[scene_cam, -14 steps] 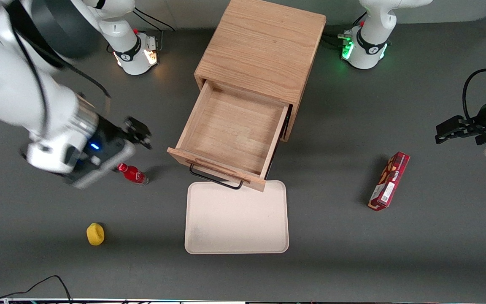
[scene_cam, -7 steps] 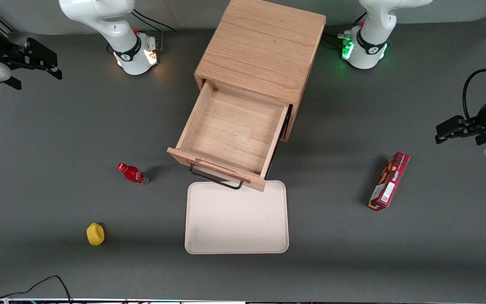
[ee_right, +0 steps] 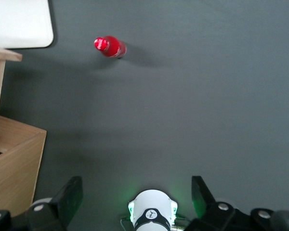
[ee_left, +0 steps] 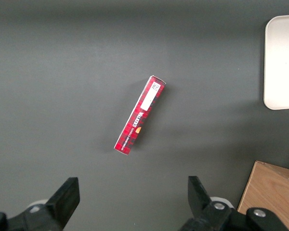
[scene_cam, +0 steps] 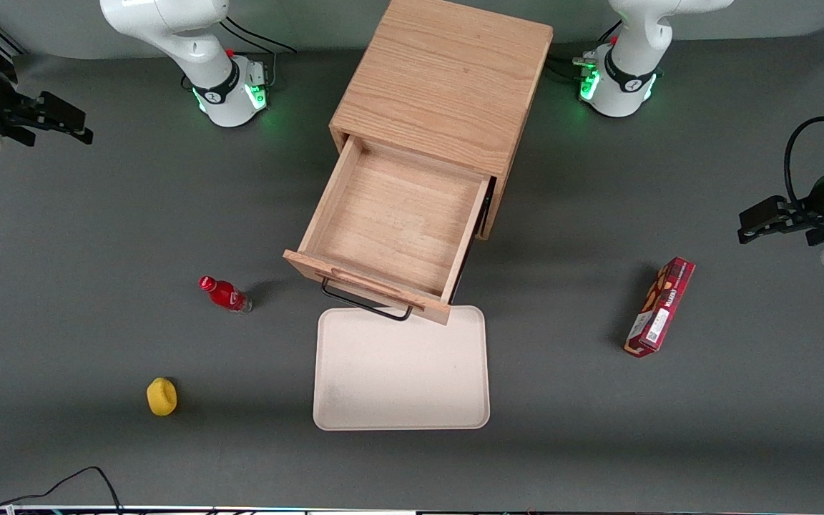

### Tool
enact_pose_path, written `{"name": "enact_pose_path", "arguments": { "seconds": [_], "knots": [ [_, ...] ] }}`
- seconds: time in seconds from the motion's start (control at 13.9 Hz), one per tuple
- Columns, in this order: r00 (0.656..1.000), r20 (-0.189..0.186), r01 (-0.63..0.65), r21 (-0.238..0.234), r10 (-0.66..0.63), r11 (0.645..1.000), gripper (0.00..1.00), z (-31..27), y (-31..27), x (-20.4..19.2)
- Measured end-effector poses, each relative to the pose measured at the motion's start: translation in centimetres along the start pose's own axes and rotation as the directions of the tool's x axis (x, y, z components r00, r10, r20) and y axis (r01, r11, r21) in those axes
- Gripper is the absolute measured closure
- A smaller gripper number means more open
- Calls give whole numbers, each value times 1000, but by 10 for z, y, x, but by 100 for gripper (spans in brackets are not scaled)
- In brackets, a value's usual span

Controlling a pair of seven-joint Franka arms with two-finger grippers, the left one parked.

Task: Open upper drawer

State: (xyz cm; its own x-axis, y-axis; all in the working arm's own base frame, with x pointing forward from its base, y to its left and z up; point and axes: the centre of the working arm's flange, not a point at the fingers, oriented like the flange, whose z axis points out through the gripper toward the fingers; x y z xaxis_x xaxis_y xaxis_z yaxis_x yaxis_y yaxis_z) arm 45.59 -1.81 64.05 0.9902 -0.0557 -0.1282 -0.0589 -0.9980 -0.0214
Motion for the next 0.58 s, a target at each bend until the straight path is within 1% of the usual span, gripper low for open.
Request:
{"name": "enact_pose_path", "arguments": {
  "seconds": [0.29,0.36,0.43,0.58],
  "knots": [
    [998,-28,-59,5,59,998,0,-6,-1,-2],
    [996,-42,-78,7,79,997,0,-8,-1,-1],
    [995,-52,-86,1,86,996,0,-9,0,-1],
    [993,-73,-96,-35,93,995,0,-12,3,2]
  ]
}}
